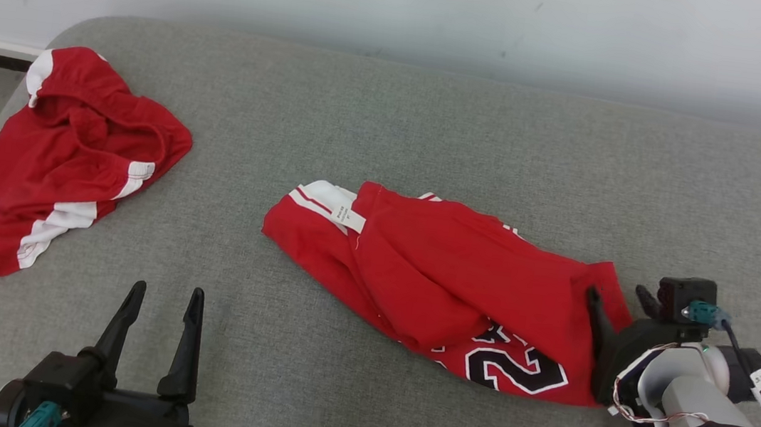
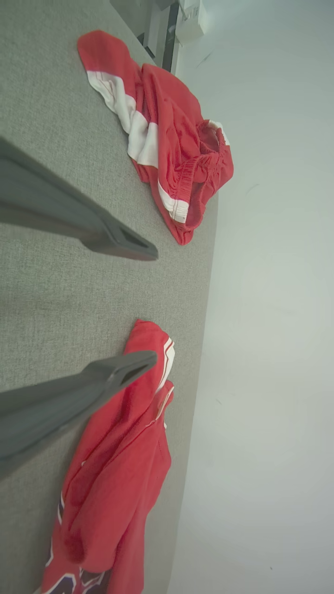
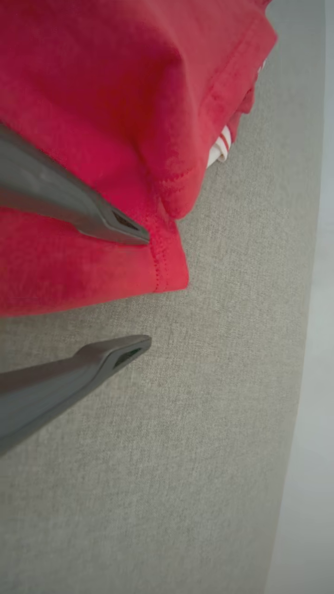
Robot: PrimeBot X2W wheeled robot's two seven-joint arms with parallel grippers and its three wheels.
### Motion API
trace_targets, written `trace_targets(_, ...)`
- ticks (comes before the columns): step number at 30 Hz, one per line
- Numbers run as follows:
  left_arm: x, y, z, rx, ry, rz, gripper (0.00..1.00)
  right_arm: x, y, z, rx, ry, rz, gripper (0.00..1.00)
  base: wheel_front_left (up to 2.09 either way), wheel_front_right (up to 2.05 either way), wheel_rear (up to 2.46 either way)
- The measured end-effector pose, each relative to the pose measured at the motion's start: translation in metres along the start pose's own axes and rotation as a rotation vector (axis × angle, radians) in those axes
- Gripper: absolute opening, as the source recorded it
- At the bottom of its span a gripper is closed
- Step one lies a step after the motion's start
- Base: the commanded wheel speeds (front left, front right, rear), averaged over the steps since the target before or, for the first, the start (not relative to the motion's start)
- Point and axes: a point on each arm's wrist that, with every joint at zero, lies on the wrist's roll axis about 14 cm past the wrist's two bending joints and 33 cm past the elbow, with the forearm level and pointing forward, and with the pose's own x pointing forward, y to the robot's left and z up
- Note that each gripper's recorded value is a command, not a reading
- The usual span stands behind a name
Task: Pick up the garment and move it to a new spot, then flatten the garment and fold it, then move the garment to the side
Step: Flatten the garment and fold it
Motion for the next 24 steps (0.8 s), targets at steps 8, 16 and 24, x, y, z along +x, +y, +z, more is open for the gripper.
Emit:
trace_targets(8, 0.001, 0.002, -0.002, -0.001, 0.007, 0.005, 1.00, 0.001, 0.005, -0.014, 0.051, 0.045, 0.002, 0.00, 0.00, 0.00, 0.00)
trace_targets(16, 0.004, -0.009, -0.001, -0.010, -0.002, -0.025, 1.00, -0.025, -0.047, -0.002, 0.125, -0.075, -0.123, 0.00, 0.00, 0.00, 0.00)
trace_targets(24, 0.007, -0.025, -0.002, -0.030, -0.003, -0.065, 1.00, -0.078, -0.103, -0.010, 0.225, -0.198, -0.276, 0.00, 0.00, 0.00, 0.00)
